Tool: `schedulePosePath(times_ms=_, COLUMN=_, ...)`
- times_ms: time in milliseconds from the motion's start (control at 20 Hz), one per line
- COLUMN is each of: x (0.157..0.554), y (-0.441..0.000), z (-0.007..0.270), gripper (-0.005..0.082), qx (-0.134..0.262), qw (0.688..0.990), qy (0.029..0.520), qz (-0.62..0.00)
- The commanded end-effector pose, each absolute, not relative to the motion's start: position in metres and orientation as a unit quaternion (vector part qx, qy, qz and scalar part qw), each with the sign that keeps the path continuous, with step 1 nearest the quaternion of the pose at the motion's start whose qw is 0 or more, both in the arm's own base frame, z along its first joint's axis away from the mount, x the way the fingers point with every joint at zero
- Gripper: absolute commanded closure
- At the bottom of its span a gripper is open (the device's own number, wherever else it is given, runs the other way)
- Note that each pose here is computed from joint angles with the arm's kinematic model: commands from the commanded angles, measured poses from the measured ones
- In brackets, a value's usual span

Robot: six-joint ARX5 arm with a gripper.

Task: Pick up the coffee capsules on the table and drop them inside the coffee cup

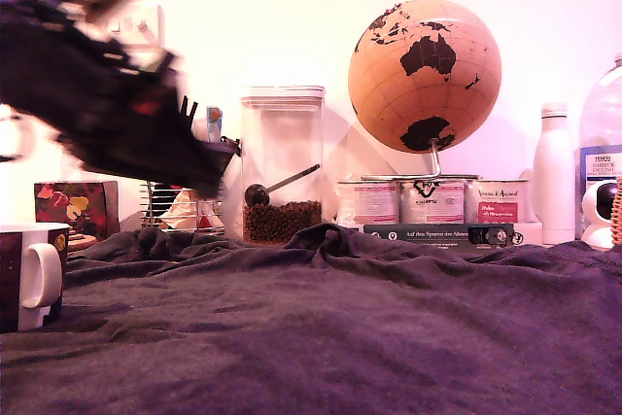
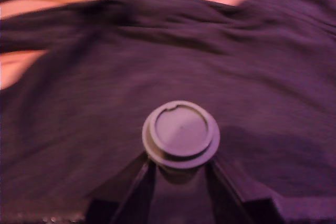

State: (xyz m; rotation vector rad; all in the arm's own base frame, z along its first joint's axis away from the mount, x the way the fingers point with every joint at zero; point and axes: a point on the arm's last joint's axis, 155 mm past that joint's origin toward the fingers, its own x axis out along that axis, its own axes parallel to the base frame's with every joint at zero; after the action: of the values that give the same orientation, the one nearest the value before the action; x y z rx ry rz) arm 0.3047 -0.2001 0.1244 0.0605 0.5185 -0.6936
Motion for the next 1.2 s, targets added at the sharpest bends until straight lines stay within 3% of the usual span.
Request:
schedulePosePath(times_ms=0, x=0.306, y=-0.187, z=0.123, gripper=0.0556, qx=0.021, qw=0.913, qy=0.253, qz=-0.319)
schedulePosePath(times_ms=650, x=0.332, y=-0.08, z=0.123, gripper=0.0556, qx=-0.022, qw=0.947, qy=0.274, qz=-0.167)
schedulePosePath(times_ms=1150, x=0.33, y=-0.066, z=0.113, gripper=0.0556, qx=-0.032, qw=0.945, qy=0.296, qz=-0.138)
